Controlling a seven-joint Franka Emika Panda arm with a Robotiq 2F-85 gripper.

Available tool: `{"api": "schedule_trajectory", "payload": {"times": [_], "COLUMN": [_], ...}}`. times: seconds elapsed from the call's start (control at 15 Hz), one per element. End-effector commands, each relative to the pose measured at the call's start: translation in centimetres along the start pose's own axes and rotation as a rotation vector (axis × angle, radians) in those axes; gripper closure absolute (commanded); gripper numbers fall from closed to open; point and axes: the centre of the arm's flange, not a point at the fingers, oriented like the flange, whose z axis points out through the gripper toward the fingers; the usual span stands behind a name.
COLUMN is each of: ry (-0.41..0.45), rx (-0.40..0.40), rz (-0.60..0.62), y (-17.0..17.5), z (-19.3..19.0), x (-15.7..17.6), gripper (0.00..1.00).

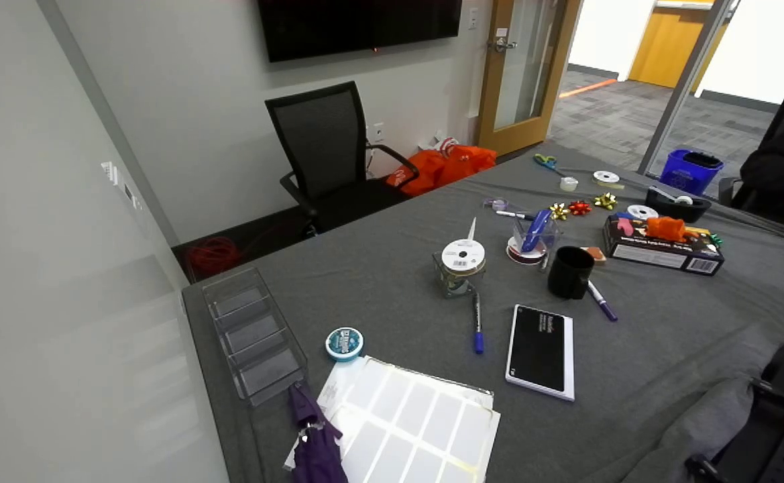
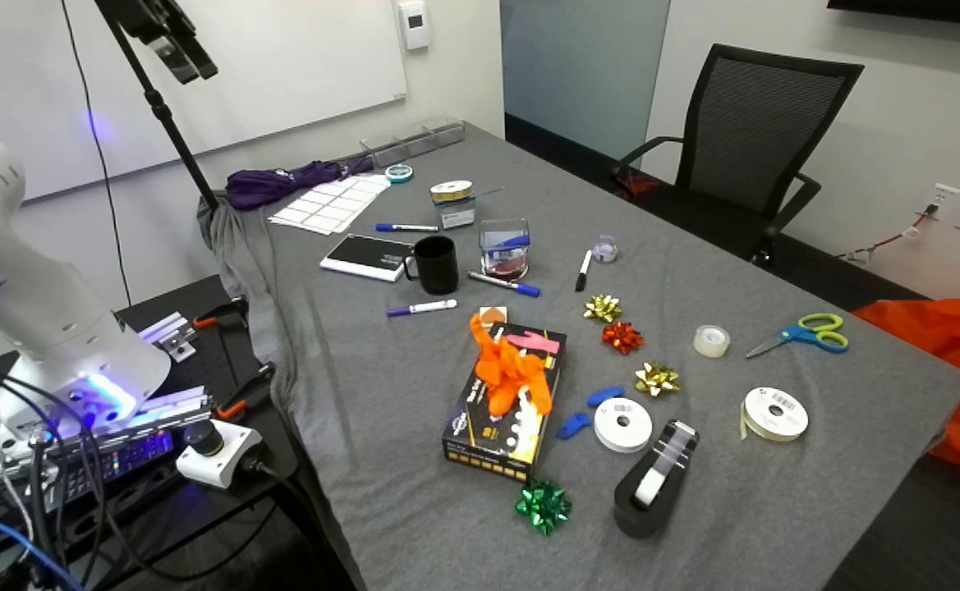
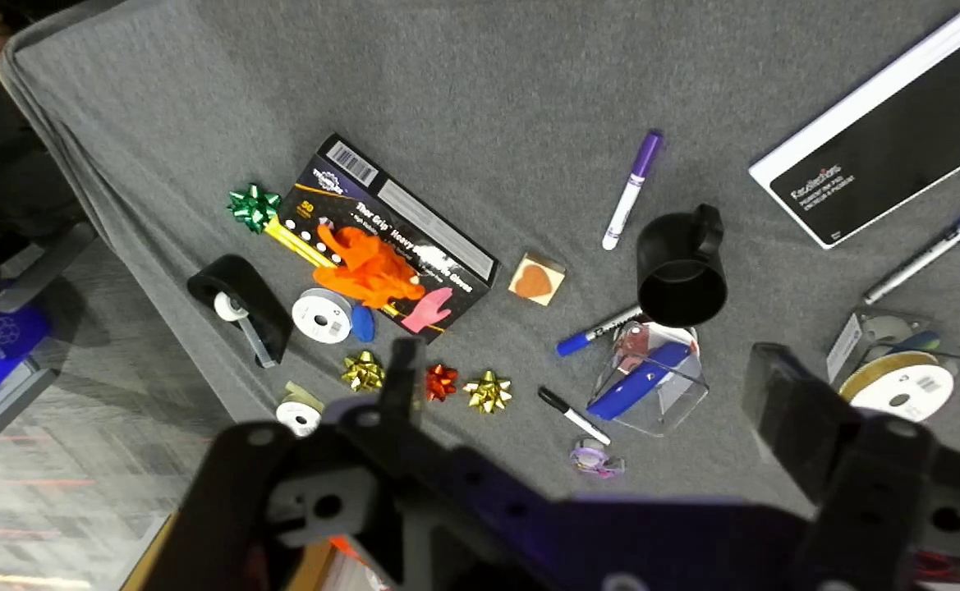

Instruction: Put the black cup on the black object on the left

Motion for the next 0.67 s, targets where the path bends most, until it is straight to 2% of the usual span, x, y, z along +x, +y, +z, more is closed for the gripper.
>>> {"api": "schedule_trajectory", "payload": {"times": [0.0,0.2,0.6], "ry": [0.002,0.008,-0.103], "rx": [0.017,0.034,0.046], "rz": [0.104,0.198,0.272], "y": [-2.0,-4.2,-7.6], "z": [1.9,4.0,9.9], "x": [2.2,4.2,7.4], "gripper": [0.0,0.0,0.0]}}
